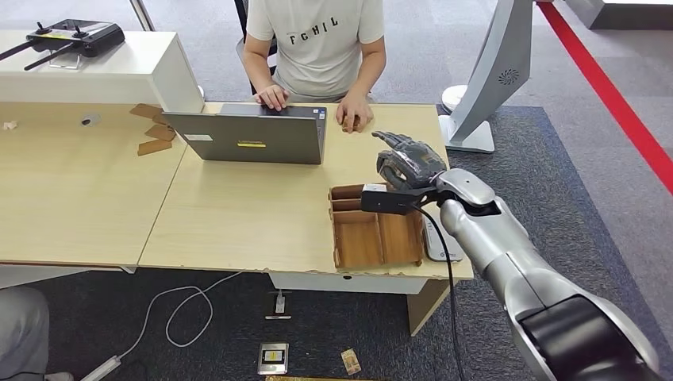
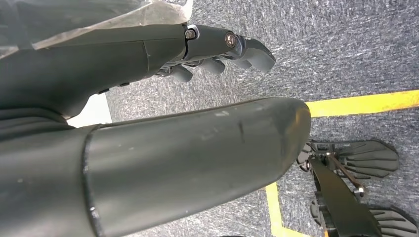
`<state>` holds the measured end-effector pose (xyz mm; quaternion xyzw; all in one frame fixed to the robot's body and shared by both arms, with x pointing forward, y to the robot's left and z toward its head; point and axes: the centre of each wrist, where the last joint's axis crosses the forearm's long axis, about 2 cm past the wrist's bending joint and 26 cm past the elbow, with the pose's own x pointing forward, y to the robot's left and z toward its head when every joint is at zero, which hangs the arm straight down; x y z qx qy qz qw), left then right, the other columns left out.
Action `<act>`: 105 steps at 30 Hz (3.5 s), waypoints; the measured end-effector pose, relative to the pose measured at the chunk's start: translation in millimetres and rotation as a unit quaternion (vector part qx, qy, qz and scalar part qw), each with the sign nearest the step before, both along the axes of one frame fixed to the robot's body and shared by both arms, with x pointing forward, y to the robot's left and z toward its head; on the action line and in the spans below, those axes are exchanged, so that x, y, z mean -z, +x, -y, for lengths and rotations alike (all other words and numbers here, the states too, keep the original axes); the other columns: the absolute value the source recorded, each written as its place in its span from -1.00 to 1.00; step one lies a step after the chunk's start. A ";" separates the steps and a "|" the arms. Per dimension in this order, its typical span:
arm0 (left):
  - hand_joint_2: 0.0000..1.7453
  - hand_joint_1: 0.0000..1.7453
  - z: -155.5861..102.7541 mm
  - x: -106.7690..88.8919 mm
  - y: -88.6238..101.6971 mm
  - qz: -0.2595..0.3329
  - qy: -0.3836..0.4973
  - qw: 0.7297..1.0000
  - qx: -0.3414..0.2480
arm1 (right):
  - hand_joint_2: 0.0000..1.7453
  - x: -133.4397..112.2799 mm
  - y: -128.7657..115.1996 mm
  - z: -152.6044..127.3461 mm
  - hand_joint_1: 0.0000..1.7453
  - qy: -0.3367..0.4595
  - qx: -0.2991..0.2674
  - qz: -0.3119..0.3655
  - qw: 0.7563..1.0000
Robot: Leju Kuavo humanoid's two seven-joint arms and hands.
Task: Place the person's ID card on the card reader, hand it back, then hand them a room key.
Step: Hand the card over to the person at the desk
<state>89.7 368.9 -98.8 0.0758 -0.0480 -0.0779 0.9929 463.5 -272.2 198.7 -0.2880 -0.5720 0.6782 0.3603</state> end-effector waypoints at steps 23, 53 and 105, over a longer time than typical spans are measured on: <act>-1.00 -1.00 0.0 0.2 -1.1 0.002 0.000 1.000 0.003 | 1.00 -24.6 8.4 -5.5 1.00 0.009 -0.014 0.044 0.999; -1.00 -1.00 6.4 0.0 4.1 0.007 -0.002 1.000 0.023 | 1.00 -103.9 36.7 -21.9 1.00 0.000 -0.022 0.103 0.994; -1.00 -1.00 5.1 2.2 -7.3 -0.021 -0.005 1.000 -0.010 | -1.00 -128.9 26.4 165.7 -1.00 -0.131 0.160 0.118 0.971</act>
